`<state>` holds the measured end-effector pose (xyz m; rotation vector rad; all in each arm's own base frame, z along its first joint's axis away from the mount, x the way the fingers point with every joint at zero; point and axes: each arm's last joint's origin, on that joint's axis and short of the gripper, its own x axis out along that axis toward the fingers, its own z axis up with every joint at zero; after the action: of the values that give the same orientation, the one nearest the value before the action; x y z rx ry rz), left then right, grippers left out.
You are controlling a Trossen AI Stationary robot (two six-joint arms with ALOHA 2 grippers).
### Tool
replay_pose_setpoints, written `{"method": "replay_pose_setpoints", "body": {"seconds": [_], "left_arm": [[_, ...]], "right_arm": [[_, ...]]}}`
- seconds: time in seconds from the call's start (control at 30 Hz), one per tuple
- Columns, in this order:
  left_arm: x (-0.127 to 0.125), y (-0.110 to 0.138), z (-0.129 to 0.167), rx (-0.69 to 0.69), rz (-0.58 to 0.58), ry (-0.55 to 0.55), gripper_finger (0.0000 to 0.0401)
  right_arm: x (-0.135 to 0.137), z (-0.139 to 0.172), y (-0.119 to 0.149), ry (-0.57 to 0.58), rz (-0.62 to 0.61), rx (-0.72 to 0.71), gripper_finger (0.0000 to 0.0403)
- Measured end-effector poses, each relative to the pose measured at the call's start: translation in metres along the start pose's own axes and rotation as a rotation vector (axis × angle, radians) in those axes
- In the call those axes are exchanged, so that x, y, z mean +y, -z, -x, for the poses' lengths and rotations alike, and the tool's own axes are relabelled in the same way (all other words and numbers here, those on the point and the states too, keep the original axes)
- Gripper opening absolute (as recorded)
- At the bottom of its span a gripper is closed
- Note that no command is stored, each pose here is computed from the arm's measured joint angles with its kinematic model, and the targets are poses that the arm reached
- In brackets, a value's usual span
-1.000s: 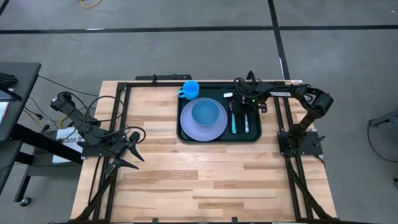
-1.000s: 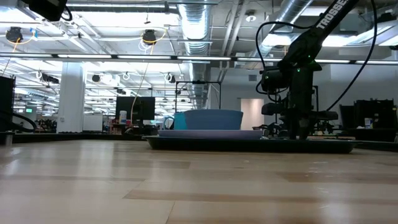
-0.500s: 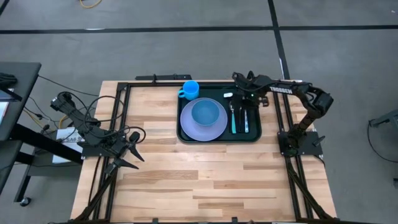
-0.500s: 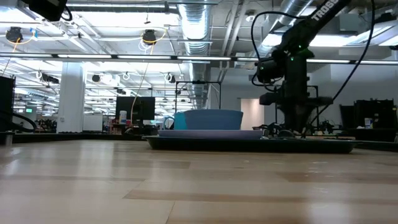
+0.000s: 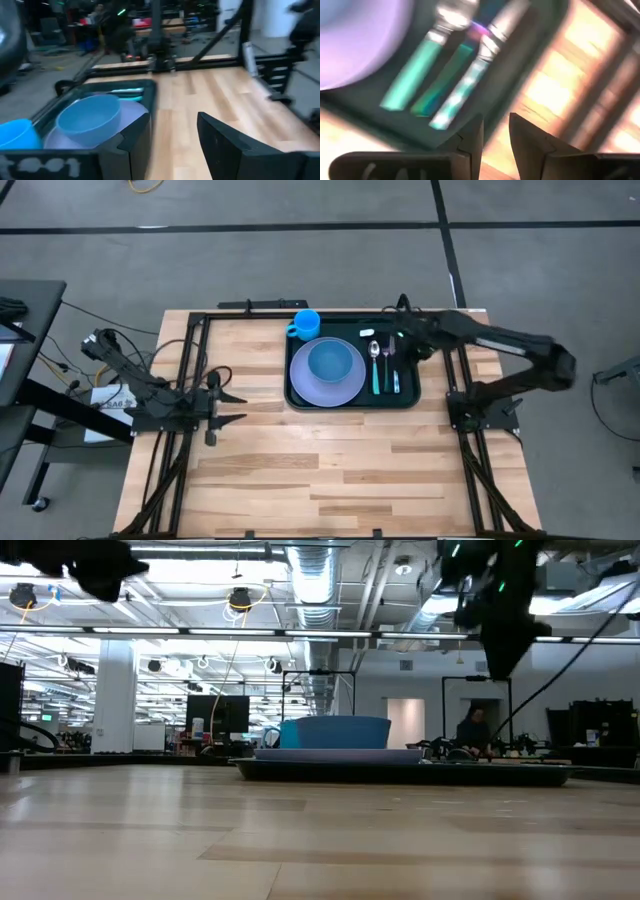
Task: Set up tray
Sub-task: Return to Home Position
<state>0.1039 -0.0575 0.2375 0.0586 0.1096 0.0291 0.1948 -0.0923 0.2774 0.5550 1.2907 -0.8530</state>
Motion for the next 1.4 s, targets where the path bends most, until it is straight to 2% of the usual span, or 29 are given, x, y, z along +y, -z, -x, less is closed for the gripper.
{"method": "replay_pose_setpoints", "body": {"seconds": [0.13, 0.23, 0.37, 0.43, 0.5, 0.73, 0.83, 0.97, 1.1, 1.17, 1.27, 1.4], "left_arm": [[-0.002, 0.023, -0.005, -0.014, 0.012, -0.026, 0.0148], [-0.003, 0.036, -0.005, -0.003, 0.045, -0.025, 0.0148], [0.0, 0.058, -0.004, 0.011, 0.13, -0.06, 0.0148], [0.001, 0.071, -0.003, 0.002, 0.157, -0.061, 0.0148], [0.002, 0.082, -0.003, 0.0, 0.183, -0.06, 0.0148], [0.005, 0.085, -0.001, 0.014, 0.174, -0.138, 0.0148], [0.006, 0.085, -0.001, 0.012, 0.157, -0.17, 0.0148], [0.005, 0.085, -0.001, 0.015, 0.154, -0.151, 0.0148], [0.004, 0.085, -0.001, 0.02, 0.149, -0.116, 0.0148], [0.004, 0.085, -0.001, 0.021, 0.145, -0.11, 0.0148], [0.004, 0.085, -0.001, 0.021, 0.144, -0.109, 0.0148], [0.004, 0.086, -0.001, 0.021, 0.144, -0.109, 0.0148]], "right_arm": [[0.012, 0.026, 0.033, -0.234, 0.1, -0.215, 0.0087], [0.019, 0.033, 0.058, -0.419, 0.196, -0.403, 0.0087], [0.025, 0.027, 0.089, -0.616, 0.295, -0.622, 0.0087], [0.025, 0.02, 0.101, -0.672, 0.346, -0.698, 0.0087], [0.023, 0.011, 0.111, -0.691, 0.373, -0.728, 0.0087], [0.016, -0.028, 0.127, -0.657, 0.244, -0.652, 0.0087], [0.025, -0.04, 0.131, -0.691, 0.359, -0.755, 0.0087], [0.033, -0.059, 0.14, -0.744, 0.491, -0.899, 0.0087], [0.032, -0.088, 0.152, -0.786, 0.499, -0.954, 0.0087], [0.029, -0.104, 0.158, -0.815, 0.481, -0.968, 0.0087], [0.03, -0.104, 0.159, -0.858, 0.478, -0.938, 0.0087], [0.032, -0.106, 0.167, -0.897, 0.619, -0.895, 0.0087]]}}
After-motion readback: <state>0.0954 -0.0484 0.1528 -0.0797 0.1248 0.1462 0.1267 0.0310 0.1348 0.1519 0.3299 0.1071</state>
